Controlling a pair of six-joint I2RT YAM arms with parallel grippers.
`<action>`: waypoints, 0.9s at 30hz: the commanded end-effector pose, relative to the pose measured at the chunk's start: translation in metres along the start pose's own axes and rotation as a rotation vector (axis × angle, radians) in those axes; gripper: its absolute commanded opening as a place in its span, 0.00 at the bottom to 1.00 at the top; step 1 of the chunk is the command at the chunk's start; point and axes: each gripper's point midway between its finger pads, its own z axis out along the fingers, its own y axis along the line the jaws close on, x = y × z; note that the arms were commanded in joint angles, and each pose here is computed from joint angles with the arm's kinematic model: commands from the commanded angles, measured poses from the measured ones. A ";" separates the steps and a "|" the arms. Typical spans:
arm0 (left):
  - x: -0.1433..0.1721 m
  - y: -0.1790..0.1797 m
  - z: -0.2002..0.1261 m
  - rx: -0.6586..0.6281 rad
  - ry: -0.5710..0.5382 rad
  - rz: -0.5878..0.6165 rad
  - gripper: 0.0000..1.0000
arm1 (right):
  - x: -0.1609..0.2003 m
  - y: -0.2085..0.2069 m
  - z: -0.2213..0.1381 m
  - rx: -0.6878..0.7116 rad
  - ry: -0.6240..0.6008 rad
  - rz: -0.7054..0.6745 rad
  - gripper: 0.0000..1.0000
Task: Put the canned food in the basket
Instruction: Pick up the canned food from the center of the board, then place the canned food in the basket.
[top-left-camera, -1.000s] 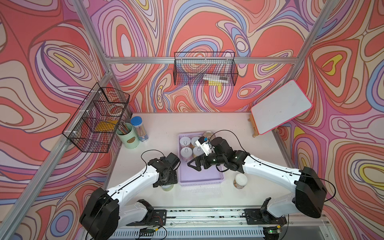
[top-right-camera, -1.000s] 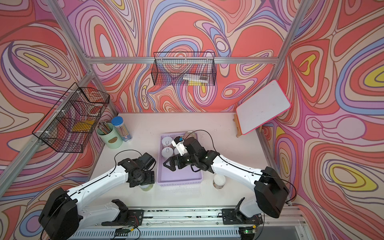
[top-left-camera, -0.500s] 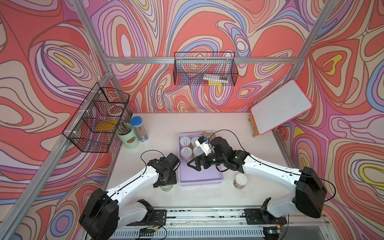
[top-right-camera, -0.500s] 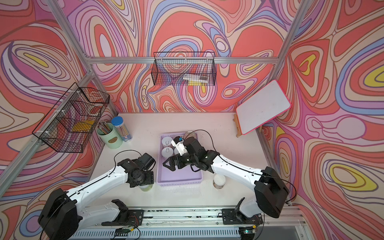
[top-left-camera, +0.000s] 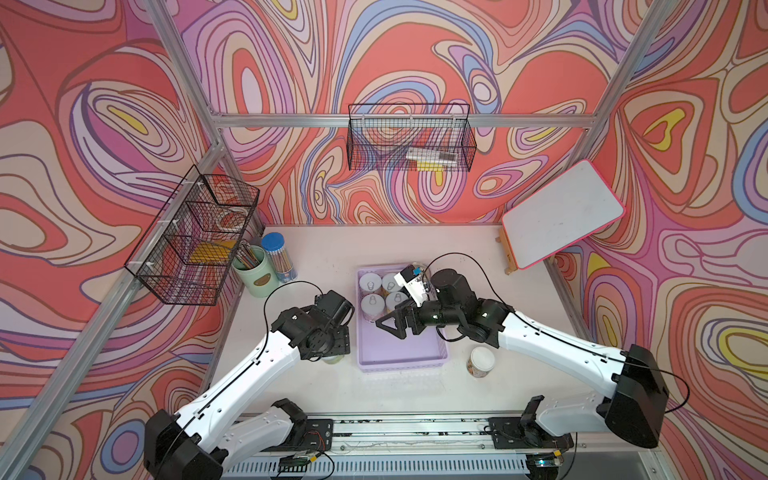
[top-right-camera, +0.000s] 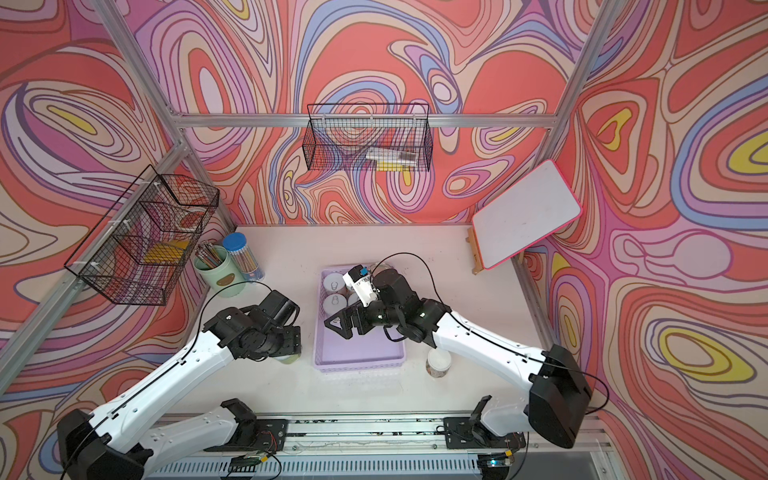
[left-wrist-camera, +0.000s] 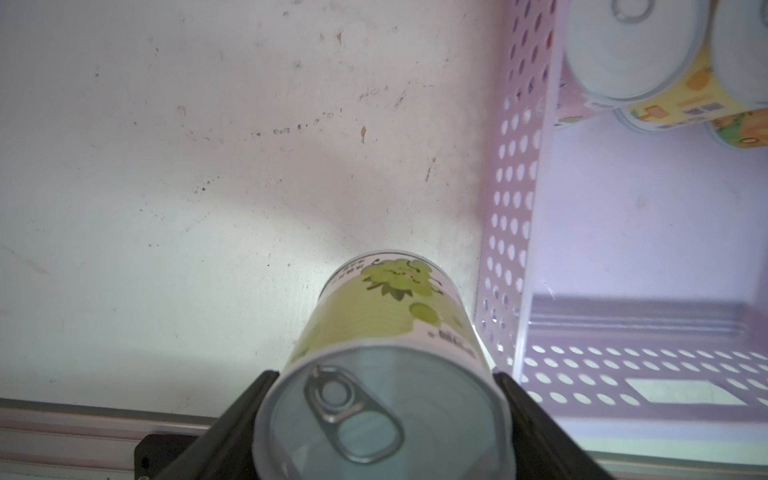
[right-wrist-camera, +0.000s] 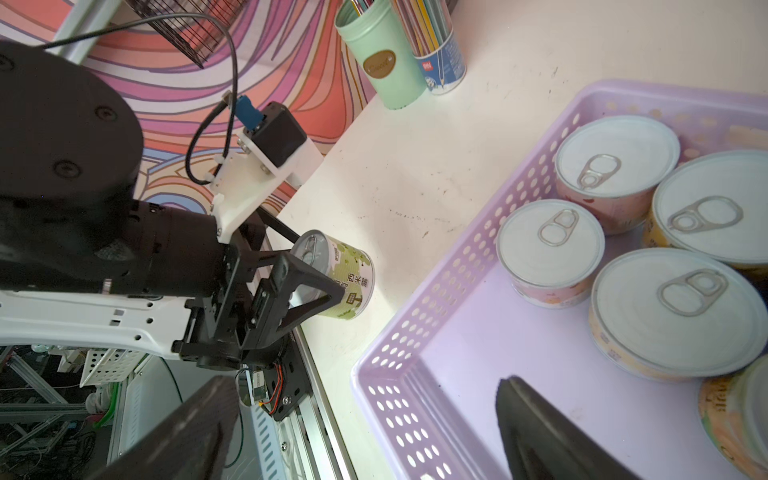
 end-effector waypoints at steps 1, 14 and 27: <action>-0.007 -0.008 -0.022 0.046 -0.016 0.135 0.74 | -0.009 0.001 -0.008 0.028 -0.051 -0.043 0.98; -0.026 -0.082 -0.053 0.260 -0.057 0.550 0.71 | 0.010 -0.029 -0.017 0.203 0.044 -0.100 0.98; -0.037 -0.133 -0.034 0.319 -0.024 0.767 0.64 | 0.035 -0.062 -0.054 0.268 0.004 -0.172 0.98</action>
